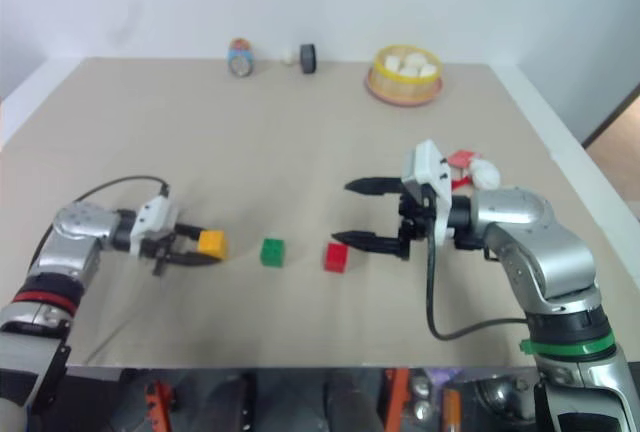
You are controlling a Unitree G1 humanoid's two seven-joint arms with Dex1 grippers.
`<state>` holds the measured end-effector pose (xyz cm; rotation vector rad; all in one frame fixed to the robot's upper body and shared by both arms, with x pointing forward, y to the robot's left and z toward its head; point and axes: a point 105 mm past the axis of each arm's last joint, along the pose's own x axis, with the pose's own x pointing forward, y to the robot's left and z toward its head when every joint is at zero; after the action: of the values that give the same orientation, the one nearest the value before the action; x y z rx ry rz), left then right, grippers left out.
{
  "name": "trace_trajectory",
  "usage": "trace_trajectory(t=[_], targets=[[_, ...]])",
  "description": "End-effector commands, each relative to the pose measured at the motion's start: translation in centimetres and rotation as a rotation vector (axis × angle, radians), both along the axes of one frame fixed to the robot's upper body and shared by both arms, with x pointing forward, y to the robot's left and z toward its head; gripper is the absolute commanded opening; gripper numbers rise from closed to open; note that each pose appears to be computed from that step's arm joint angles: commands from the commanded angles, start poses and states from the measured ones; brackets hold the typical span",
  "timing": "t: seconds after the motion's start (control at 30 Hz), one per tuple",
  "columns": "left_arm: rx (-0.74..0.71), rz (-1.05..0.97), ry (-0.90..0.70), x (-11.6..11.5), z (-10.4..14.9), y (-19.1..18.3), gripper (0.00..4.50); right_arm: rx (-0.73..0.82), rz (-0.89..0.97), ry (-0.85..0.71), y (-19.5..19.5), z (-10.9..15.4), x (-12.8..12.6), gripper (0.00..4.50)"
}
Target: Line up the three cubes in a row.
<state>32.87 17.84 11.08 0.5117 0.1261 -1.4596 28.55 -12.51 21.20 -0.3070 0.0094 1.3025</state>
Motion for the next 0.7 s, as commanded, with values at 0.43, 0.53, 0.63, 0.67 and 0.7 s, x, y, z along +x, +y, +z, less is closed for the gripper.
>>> trace_trajectory(t=[0.43, 0.53, 0.63, 0.67, 0.7], targets=[[0.028, -0.082, -0.022, 0.3, 0.6, -1.5, 1.36, 0.004, -0.017, -0.07, -0.3, 1.6, -0.8, 4.5], [0.036, -0.064, -0.016, 0.4, 0.2, -0.9, 1.36, 0.006, -0.02, -0.07, -0.3, 1.6, -0.8, 4.5], [0.035, -0.058, -0.014, 0.5, 0.1, -0.8, 1.36, 0.006, -0.021, -0.069, -0.3, 1.5, -0.8, 4.5], [0.037, -0.057, -0.013, 0.5, 0.1, -0.7, 1.36, 0.006, -0.021, -0.068, -0.3, 1.5, -0.8, 4.5], [0.038, -0.056, -0.013, 0.5, 0.1, -0.7, 1.36, 0.007, -0.02, -0.067, -0.3, 1.5, -0.7, 4.5]])
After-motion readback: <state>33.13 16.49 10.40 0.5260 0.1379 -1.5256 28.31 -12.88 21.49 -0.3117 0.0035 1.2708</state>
